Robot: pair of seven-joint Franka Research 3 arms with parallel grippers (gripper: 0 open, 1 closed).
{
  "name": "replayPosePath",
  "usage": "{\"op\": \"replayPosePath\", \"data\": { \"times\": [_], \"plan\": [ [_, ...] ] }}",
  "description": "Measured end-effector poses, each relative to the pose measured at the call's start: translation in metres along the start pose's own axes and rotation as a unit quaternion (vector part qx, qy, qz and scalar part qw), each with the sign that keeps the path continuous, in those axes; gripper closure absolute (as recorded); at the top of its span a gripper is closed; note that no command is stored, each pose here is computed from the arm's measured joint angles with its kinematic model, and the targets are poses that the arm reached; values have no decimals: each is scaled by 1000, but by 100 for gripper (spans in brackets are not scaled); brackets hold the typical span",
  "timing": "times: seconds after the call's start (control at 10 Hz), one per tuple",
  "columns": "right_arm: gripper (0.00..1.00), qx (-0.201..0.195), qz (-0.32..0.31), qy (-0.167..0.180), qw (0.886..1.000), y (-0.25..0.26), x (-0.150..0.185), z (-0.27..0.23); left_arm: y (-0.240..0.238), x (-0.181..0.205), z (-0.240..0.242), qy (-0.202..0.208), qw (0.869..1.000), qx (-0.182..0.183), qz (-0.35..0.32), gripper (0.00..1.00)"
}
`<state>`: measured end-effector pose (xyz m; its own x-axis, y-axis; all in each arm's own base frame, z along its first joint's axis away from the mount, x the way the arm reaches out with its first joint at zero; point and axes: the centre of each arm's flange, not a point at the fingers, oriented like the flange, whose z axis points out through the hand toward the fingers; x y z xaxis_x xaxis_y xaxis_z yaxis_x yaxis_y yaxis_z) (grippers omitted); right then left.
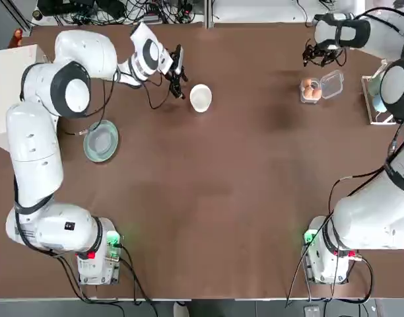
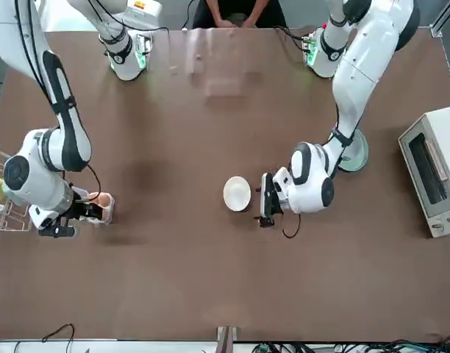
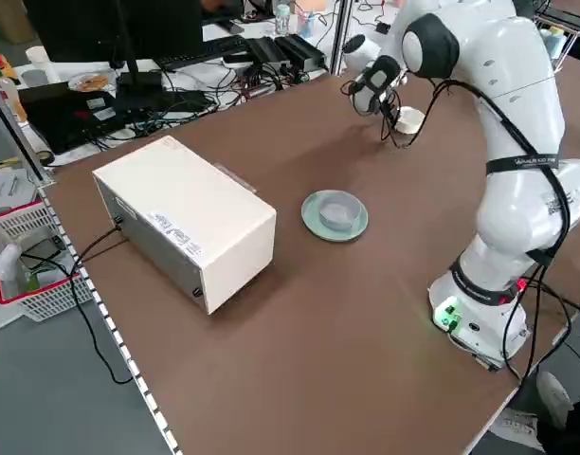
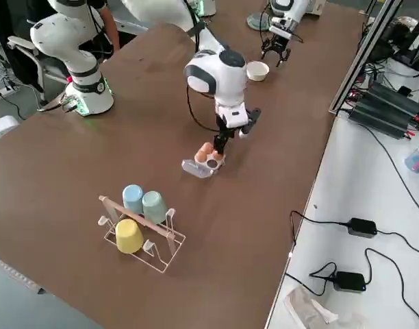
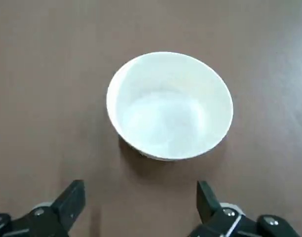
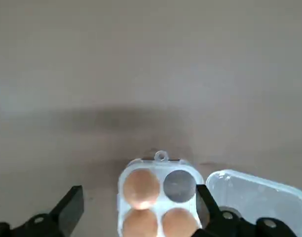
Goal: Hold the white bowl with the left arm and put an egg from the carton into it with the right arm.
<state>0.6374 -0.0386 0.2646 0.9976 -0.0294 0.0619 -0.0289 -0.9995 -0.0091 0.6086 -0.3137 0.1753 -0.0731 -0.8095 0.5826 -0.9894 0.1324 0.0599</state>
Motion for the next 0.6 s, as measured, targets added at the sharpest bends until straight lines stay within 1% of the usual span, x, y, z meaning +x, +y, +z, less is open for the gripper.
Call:
{"op": "replayPosePath", "data": {
  "times": [0.2, 0.6],
  "plan": [
    [0, 3, -2, -2, 1000, -1, -7, 26, 7, 7, 9, -1, 1000, -8, 11, 0],
    [0, 6, -3, -12, 1000, -4, -12, 40, 17, 13, 25, -7, 1000, -12, 20, 0]
  ]
}}
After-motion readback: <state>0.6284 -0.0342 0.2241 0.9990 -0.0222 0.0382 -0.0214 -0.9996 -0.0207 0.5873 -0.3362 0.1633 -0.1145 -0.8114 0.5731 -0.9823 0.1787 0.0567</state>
